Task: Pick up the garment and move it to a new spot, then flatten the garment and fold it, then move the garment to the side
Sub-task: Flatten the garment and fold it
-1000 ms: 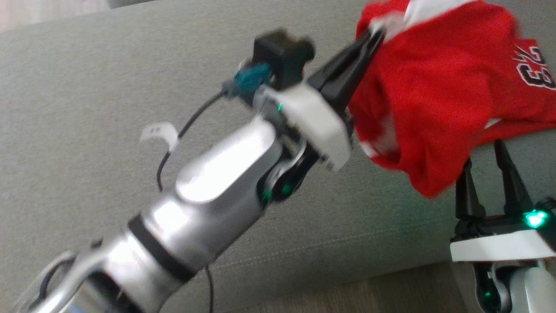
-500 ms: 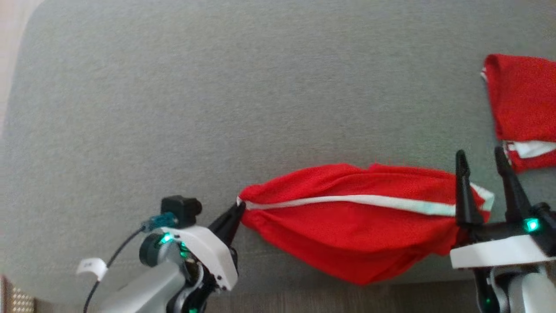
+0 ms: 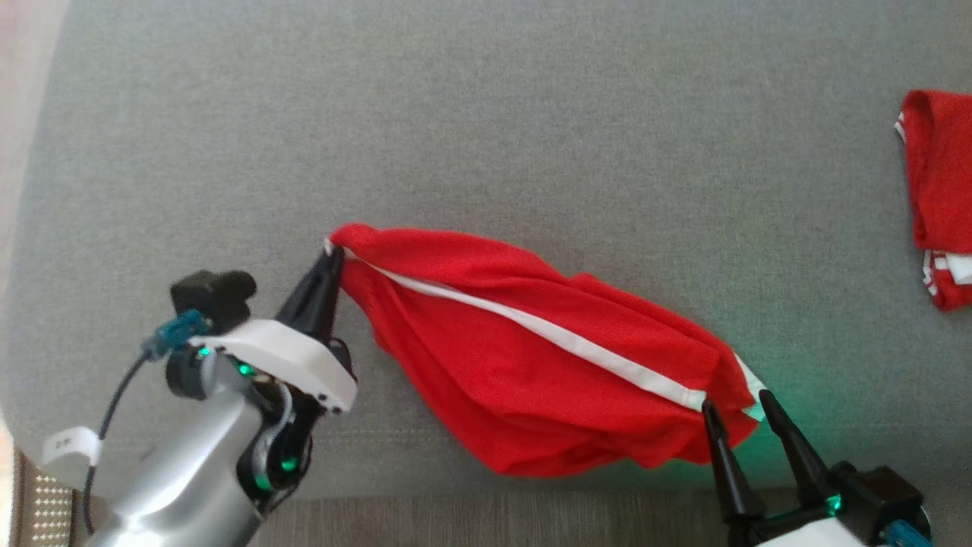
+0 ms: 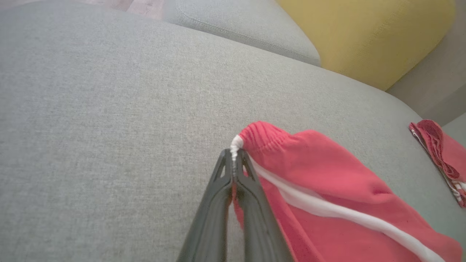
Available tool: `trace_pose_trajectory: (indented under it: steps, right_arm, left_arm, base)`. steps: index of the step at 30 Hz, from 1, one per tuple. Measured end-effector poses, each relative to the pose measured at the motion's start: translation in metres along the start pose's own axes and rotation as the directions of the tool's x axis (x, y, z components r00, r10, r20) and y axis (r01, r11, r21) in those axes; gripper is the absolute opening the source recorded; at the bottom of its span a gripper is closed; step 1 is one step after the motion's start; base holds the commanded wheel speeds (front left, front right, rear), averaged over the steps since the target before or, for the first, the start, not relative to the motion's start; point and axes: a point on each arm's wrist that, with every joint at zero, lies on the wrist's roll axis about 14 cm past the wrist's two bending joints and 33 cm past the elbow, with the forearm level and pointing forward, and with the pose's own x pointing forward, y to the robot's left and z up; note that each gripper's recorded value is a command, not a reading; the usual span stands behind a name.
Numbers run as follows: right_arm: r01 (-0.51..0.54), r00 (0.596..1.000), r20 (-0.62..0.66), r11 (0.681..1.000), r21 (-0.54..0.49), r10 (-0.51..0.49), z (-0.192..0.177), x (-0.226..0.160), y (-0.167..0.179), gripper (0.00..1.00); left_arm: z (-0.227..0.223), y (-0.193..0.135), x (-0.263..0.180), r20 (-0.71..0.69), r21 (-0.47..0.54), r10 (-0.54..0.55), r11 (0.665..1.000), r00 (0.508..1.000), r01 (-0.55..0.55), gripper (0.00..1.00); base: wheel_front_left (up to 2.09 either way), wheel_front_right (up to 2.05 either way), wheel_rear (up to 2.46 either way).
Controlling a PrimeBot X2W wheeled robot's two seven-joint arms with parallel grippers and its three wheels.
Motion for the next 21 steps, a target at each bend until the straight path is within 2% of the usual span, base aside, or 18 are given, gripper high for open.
trace_pose_trajectory:
  steps: [5, 10, 15, 16, 17, 18, 20, 21]
  right_arm:
    - [-0.007, 0.999, -0.036, 1.000, 0.014, 0.007, -0.011, 0.001, 0.004, 1.00]
    - [-0.049, 0.994, -0.090, 0.997, 0.065, 0.054, -0.031, 0.006, 0.021, 1.00]
    - [-0.079, 0.993, -0.083, 0.995, 0.065, 0.084, -0.029, 0.019, 0.027, 0.99]
    - [-0.085, 0.993, -0.082, 0.995, 0.061, 0.090, -0.029, 0.020, 0.028, 0.93]
    - [-0.089, 0.992, -0.082, 0.994, 0.057, 0.094, -0.029, 0.022, 0.028, 0.74]
    - [-0.093, 0.991, -0.087, 0.994, 0.054, 0.098, -0.030, 0.022, 0.028, 0.47]
    - [-0.099, 0.990, -0.100, 0.994, 0.044, 0.103, -0.033, 0.022, 0.027, 0.31]
    - [-0.100, 0.989, -0.102, 0.994, 0.041, 0.104, -0.034, 0.022, 0.027, 0.06]
  left_arm:
    - [0.006, 0.009, 0.011, 0.025, 0.018, 0.010, 1.000, 1.000, -0.011, 0.00]
    - [0.006, 0.013, 0.017, 0.030, 0.036, 0.009, 0.999, 1.000, -0.010, 0.00]
    - [0.007, 0.016, 0.019, 0.038, 0.046, 0.011, 0.999, 0.999, -0.013, 0.00]
    - [0.007, 0.017, 0.019, 0.036, 0.046, 0.012, 0.999, 0.999, -0.014, 0.00]
    - [0.006, 0.017, 0.018, 0.034, 0.043, 0.013, 0.999, 0.999, -0.014, 0.00]
    - [0.004, 0.016, 0.018, 0.031, 0.043, 0.009, 0.999, 0.999, -0.011, 0.00]
    - [0.002, 0.017, 0.016, 0.028, 0.047, 0.012, 0.999, 1.000, -0.013, 0.00]
    - [0.002, 0.017, 0.016, 0.028, 0.049, 0.013, 0.999, 1.000, -0.014, 0.00]
  base:
    - [0.00, 0.00, 0.00]
    - [0.00, 0.00, 0.00]
    - [0.00, 0.00, 0.00]
    - [0.00, 0.00, 0.00]
    - [0.00, 0.00, 0.00]
    - [0.00, 0.00, 0.00]
    - [0.00, 0.00, 0.00]
    - [0.00, 0.00, 0.00]
